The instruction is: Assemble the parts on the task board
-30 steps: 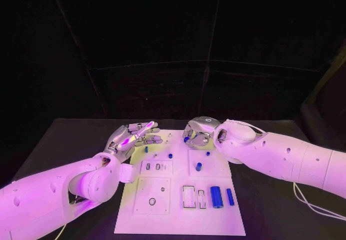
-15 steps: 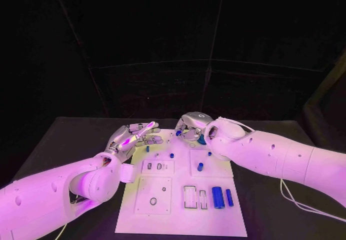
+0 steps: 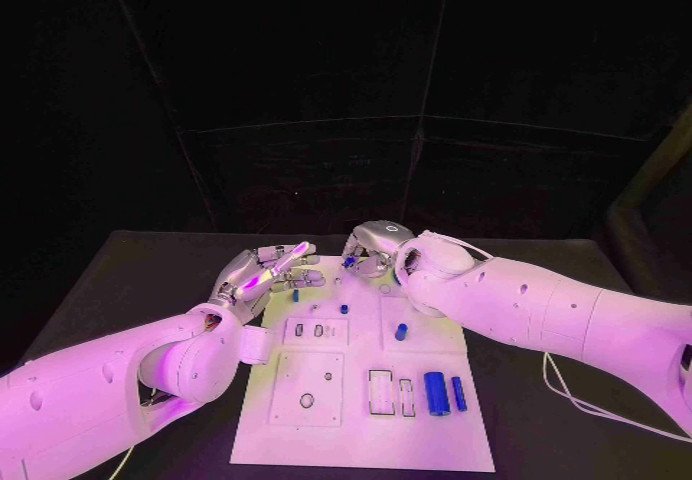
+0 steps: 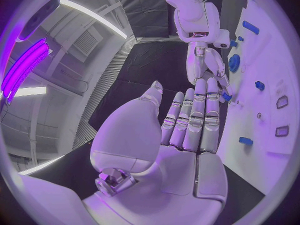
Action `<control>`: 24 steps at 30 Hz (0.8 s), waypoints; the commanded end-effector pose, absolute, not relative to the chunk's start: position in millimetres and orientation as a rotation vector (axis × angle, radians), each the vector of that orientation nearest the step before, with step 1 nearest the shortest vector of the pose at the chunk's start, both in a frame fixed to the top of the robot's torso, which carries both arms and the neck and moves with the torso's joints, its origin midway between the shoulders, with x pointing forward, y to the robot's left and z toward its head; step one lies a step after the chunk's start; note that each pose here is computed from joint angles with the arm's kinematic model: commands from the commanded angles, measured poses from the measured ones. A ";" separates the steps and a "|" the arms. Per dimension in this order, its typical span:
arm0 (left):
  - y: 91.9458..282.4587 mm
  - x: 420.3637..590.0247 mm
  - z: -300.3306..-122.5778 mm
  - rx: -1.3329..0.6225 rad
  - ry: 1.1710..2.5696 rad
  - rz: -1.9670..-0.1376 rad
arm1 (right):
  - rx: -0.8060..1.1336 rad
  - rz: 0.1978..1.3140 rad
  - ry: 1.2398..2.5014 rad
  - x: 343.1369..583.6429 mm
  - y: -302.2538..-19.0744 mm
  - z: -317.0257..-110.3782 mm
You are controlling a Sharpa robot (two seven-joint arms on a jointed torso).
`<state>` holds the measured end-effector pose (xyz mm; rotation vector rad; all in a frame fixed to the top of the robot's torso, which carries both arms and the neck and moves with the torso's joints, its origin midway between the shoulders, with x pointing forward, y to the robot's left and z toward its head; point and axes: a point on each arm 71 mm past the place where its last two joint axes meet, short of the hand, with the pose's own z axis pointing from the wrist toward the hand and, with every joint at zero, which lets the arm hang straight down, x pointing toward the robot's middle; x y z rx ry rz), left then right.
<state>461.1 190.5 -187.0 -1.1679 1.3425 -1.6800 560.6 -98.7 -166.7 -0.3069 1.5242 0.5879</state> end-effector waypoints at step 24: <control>186.6 461.7 -185.6 -1.155 1.354 -1.703 | -0.312 0.548 1.549 566.7 -87.7 -168.5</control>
